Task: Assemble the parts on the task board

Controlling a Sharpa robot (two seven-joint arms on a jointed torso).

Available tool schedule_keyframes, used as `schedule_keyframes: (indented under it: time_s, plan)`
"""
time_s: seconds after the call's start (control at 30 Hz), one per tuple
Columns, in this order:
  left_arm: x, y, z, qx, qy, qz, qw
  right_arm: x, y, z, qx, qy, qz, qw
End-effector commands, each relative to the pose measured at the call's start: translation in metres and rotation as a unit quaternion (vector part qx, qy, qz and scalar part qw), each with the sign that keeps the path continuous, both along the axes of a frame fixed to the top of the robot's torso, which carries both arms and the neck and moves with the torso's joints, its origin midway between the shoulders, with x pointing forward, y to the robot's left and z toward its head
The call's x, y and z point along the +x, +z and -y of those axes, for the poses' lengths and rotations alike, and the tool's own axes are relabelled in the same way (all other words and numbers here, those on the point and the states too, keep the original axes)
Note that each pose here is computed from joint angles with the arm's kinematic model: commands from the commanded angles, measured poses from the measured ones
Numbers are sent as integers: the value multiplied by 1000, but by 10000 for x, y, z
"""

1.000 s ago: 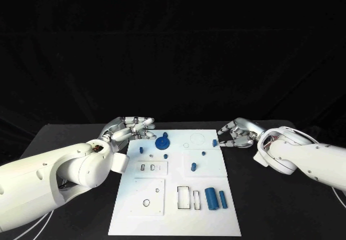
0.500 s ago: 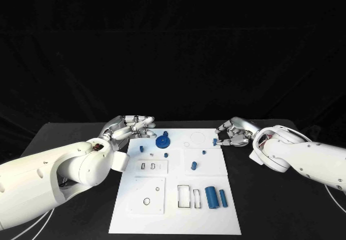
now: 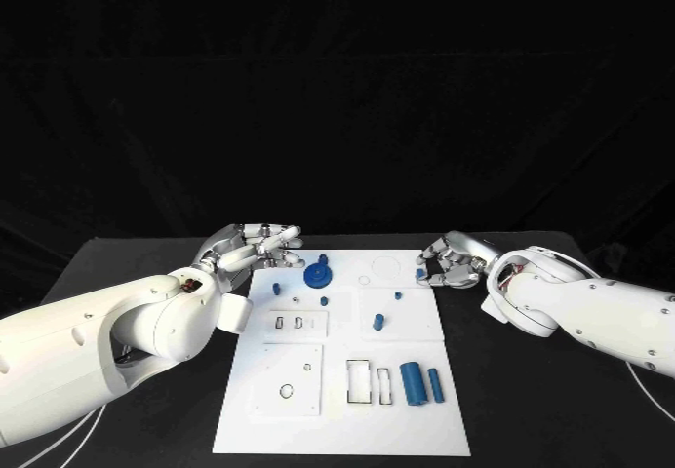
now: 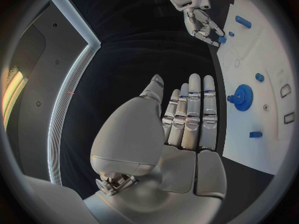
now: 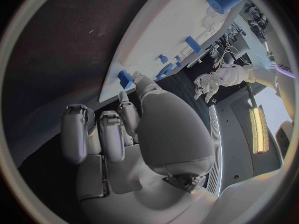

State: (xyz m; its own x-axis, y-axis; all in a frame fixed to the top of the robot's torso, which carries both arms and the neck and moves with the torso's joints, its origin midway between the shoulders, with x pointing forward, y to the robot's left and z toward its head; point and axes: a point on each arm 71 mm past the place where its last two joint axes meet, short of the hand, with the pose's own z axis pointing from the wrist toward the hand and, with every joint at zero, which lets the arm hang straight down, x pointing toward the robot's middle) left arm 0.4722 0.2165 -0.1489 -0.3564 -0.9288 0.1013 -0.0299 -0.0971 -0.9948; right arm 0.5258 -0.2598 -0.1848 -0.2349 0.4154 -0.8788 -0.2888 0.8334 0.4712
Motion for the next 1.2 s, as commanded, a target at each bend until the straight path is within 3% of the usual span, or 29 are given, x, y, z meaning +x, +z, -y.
schedule_keyframes:
  time_s: [0.03, 1.2]
  plan:
    - [-5, 13, 18, -4, -9, 3, 1000, -8, -32, -21, -10, 7, -6, 1000]
    - [-5, 10, 9, -3, -7, 1, 1000, 40, -84, -24, -11, -6, -8, 1000]
